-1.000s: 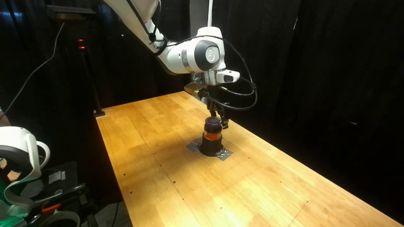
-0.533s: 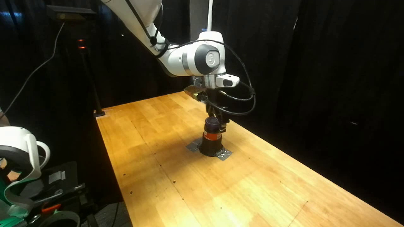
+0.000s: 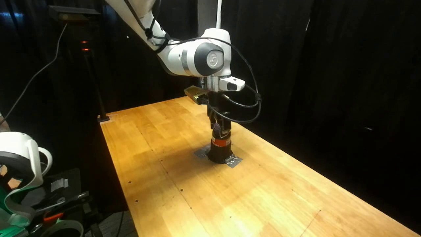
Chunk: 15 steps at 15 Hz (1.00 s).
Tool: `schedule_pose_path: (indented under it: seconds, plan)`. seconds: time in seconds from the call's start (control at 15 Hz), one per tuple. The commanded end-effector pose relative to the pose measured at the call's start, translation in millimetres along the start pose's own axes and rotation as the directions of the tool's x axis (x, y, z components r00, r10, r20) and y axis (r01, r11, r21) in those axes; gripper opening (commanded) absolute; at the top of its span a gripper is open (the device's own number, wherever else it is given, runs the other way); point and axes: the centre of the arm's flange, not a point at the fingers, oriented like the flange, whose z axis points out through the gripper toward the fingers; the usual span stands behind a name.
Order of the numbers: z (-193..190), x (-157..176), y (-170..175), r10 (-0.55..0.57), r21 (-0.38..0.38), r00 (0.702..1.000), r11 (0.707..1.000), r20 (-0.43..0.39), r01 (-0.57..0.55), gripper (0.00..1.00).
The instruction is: Put the rubber band around the cup
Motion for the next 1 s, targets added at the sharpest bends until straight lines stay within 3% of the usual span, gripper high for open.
schedule_pose_path:
  seconds: [0.0,0.2,0.27,0.33,0.67,0.87,0.93]
  plan:
    - [-3.8,-38.6,21.9,0.003,0.036,1.0,0.999,0.026,-0.004,1.0]
    - [4.3,-53.0,24.7,-0.002,0.048,1.0,0.999,0.029,0.001,1.0]
    - [5.3,-57.5,25.2,0.004,0.052,1.0,0.999,0.017,-0.005,0.75]
    - [5.5,-61.6,25.4,0.012,0.055,1.0,0.998,0.002,-0.012,0.74]
    - [-7.5,-95.2,24.0,0.039,0.116,0.988,0.993,-0.15,-0.021,0.35]
    - [-18.6,-127.1,22.1,0.051,0.129,0.957,0.991,-0.285,-0.015,0.11]
    - [-21.5,-137.8,19.8,0.057,0.131,0.941,0.991,-0.334,-0.014,0.09]
